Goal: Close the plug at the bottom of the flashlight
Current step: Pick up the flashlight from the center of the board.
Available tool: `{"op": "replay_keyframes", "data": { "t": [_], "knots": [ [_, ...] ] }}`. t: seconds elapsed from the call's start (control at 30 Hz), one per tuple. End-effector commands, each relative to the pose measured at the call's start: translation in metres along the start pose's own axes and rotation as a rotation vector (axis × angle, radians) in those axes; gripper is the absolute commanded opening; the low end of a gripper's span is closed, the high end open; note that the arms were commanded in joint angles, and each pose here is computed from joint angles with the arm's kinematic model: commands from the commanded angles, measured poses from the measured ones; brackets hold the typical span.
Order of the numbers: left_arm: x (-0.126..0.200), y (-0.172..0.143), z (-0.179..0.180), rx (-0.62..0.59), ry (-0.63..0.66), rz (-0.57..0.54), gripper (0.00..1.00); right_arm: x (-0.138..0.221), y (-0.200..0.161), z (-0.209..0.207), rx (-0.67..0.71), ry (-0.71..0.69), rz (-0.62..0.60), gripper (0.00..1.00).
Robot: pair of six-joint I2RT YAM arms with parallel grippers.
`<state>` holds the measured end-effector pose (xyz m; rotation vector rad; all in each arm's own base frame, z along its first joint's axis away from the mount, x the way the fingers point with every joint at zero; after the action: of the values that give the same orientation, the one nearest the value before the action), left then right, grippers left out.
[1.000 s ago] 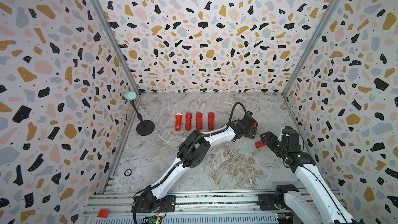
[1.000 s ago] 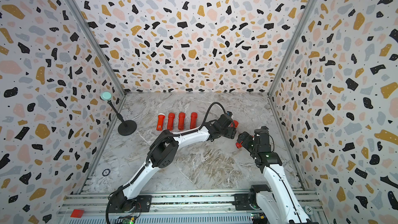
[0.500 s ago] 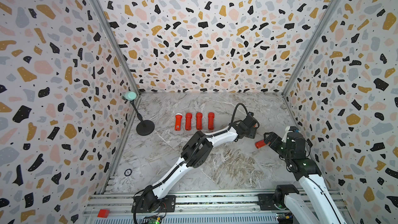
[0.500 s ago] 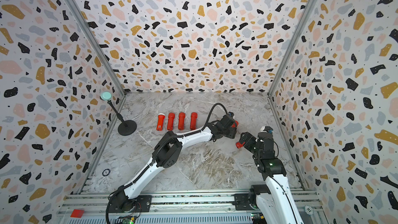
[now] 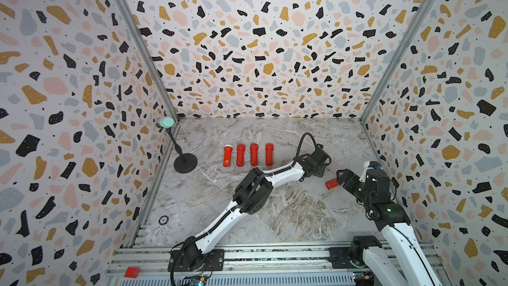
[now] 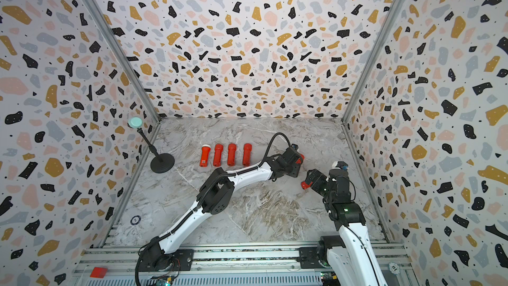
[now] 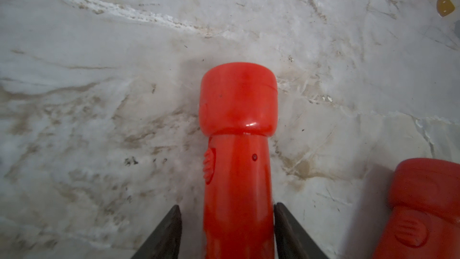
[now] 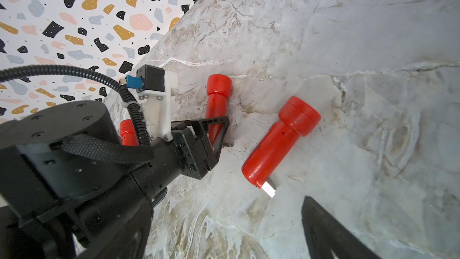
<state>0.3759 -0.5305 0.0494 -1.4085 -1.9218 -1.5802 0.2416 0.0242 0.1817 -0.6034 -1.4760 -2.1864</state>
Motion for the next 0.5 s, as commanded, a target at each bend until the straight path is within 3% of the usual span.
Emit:
{"op": "replay_keyframes", "data": {
  "t": [0.0,0.47],
  "knots": [
    [0.0008,0.0074,-0.0086,-0.016,-0.006,-0.03,0.59,0.0057,0.0075,0.0029,0.014,0.007,-0.018,0.95],
    [-0.0067,0.0023,-0.0114,-0.021,-0.024,-0.007,0.53,0.0036,0.0062,0.0044,0.014,0.018,-0.012,0.95]
  ]
}}
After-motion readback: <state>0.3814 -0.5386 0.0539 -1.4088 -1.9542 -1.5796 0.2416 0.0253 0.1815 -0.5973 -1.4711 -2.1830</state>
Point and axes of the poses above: each gripper's point midway between its finger pads, its own x axis back along the fingers, its own z axis along the line the jaws close on, y = z × x, the point moved 2 cm from there along x, back along the fingers, and after that the axes turned 15 degrees about x, right-handed, at the moved point
